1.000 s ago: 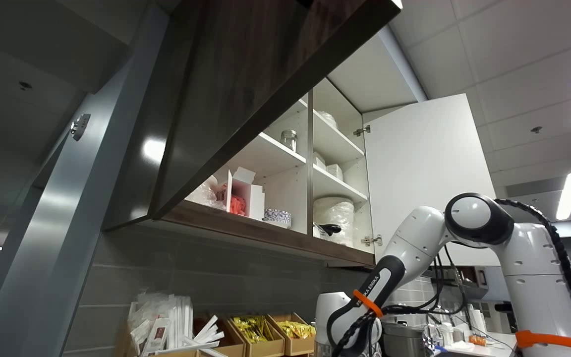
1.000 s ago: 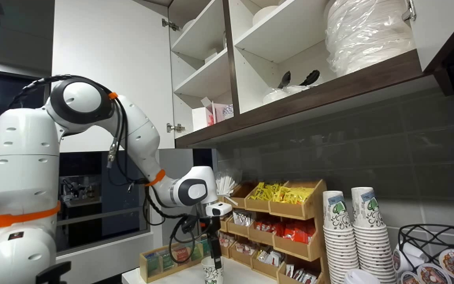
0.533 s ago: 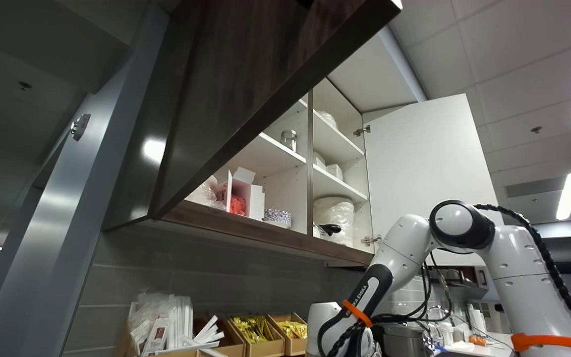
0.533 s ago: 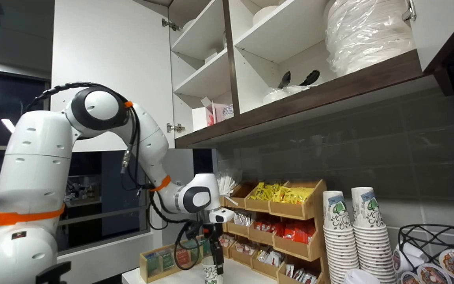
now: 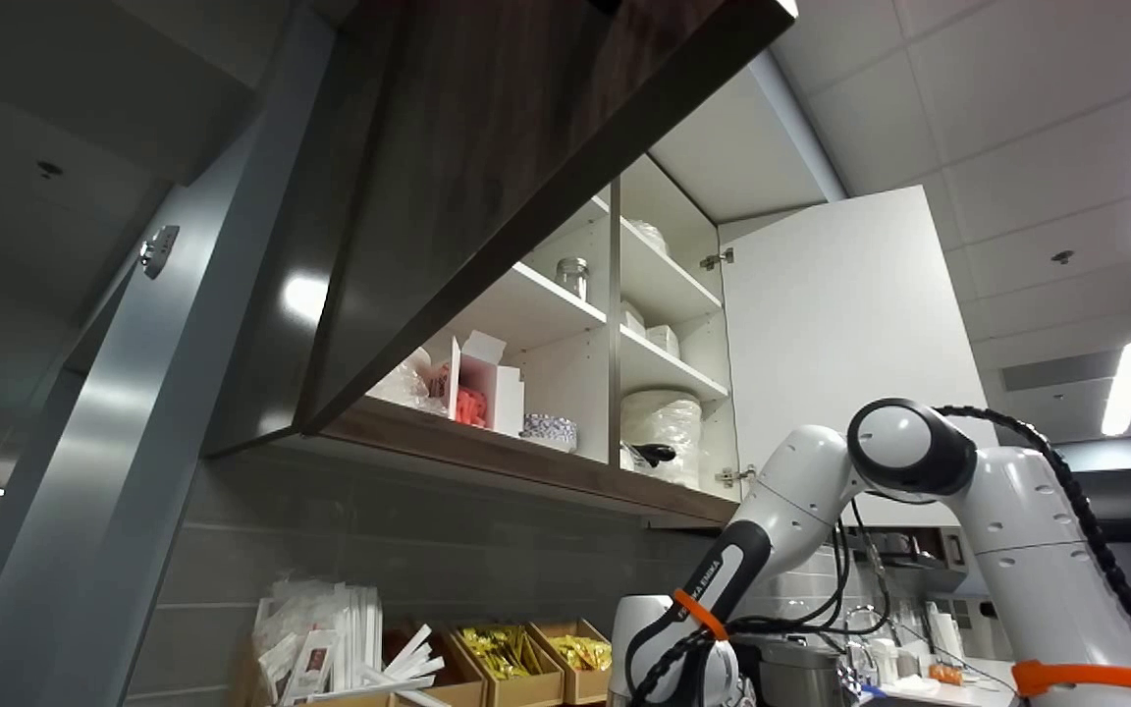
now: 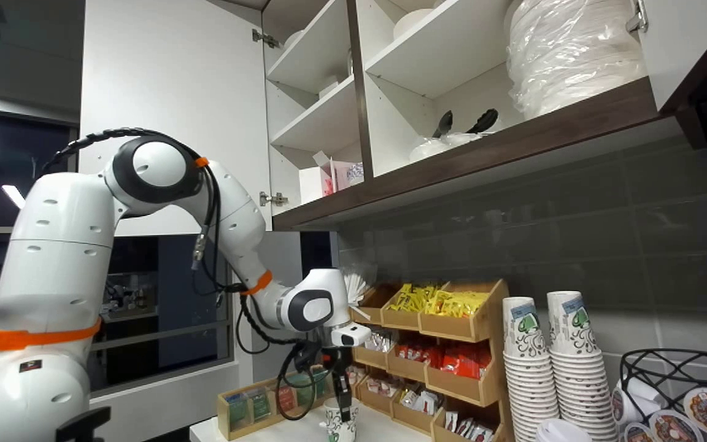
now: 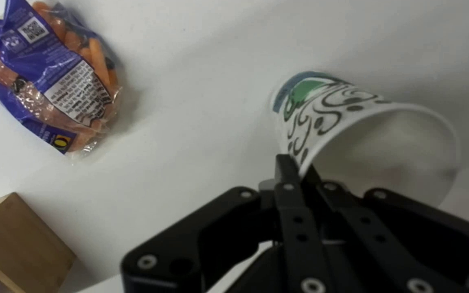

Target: Put the paper cup inside the bottom right shelf of the cabinet

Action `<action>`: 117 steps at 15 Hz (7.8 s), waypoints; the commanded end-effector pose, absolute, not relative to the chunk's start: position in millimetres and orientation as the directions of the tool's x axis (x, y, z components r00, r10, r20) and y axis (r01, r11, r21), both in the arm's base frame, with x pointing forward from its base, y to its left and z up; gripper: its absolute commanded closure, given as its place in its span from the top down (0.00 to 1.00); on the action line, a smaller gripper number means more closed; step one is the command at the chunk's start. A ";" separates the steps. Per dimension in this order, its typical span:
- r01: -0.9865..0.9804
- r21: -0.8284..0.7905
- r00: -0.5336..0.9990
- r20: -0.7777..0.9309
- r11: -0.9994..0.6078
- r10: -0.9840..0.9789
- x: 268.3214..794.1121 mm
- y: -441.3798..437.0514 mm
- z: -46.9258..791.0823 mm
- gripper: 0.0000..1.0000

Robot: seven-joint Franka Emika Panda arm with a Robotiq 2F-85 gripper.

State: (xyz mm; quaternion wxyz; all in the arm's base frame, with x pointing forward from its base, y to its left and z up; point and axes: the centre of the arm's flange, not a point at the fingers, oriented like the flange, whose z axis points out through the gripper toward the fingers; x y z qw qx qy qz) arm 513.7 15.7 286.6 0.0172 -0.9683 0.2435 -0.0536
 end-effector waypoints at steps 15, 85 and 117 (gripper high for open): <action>-0.468 0.081 0.880 0.131 -0.880 -0.456 360.5 -38.9 527.4 0.01; -0.578 -0.445 0.482 0.490 -0.684 -0.726 487.7 -198.4 927.1 0.66; -0.605 -0.539 0.470 0.352 -0.586 -0.809 506.8 -189.2 927.8 1.00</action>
